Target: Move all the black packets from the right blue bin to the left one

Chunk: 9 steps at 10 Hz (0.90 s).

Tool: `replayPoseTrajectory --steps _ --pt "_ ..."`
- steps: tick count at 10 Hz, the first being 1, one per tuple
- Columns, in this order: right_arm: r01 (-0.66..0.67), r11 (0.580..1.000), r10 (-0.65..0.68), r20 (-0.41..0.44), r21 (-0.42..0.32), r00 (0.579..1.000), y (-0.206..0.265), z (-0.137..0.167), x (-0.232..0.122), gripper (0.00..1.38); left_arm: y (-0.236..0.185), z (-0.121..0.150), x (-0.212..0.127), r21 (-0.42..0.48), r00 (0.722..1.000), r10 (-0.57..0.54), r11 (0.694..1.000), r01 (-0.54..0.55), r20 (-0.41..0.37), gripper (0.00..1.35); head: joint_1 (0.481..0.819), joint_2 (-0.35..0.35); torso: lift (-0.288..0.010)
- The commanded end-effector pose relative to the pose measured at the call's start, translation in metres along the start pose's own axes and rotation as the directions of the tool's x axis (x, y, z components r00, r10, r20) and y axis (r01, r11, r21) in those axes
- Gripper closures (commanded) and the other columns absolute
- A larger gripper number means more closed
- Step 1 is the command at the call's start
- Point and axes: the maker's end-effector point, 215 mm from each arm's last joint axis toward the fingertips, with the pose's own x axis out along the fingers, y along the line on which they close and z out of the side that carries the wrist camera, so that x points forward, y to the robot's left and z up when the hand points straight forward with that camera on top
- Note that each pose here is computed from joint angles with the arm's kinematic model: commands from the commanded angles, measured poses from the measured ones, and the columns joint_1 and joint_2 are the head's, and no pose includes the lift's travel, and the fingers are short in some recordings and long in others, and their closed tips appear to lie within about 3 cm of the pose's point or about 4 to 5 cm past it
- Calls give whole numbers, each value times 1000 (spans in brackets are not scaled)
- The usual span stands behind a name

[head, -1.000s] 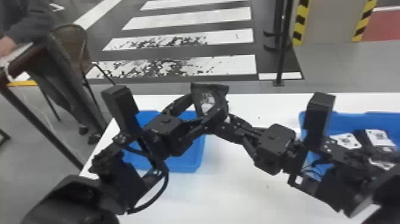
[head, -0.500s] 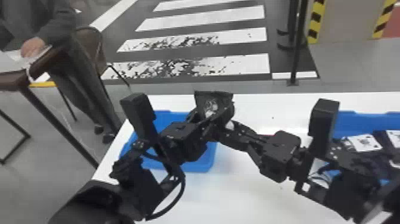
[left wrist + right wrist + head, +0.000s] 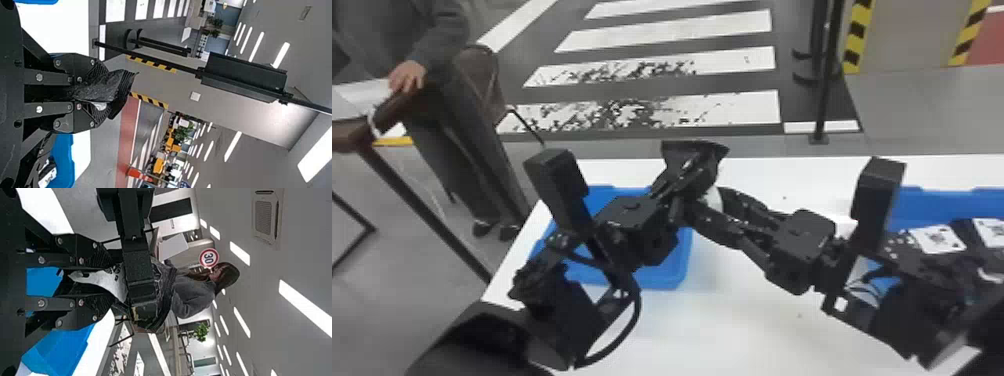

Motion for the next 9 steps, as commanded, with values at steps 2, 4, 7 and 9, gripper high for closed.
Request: replayPoseTrajectory --steps 2,4,7,9 --pt "106 994 -106 9 23 994 -39 -6 -28 30 42 27 -2 94 988 131 986 -138 80 1205 695 244 -140" --pt "223 975 -224 38 15 974 -78 5 -66 128 119 25 7 226 928 326 905 -361 178 1205 675 243 -140" --pt "345 938 -343 60 -20 937 -122 22 -107 136 193 -40 24 340 866 475 798 -498 155 1056 664 231 -140" --pt "430 901 -427 51 -51 903 -151 31 -140 130 206 -55 12 403 861 492 767 -500 131 4 684 201 -140"
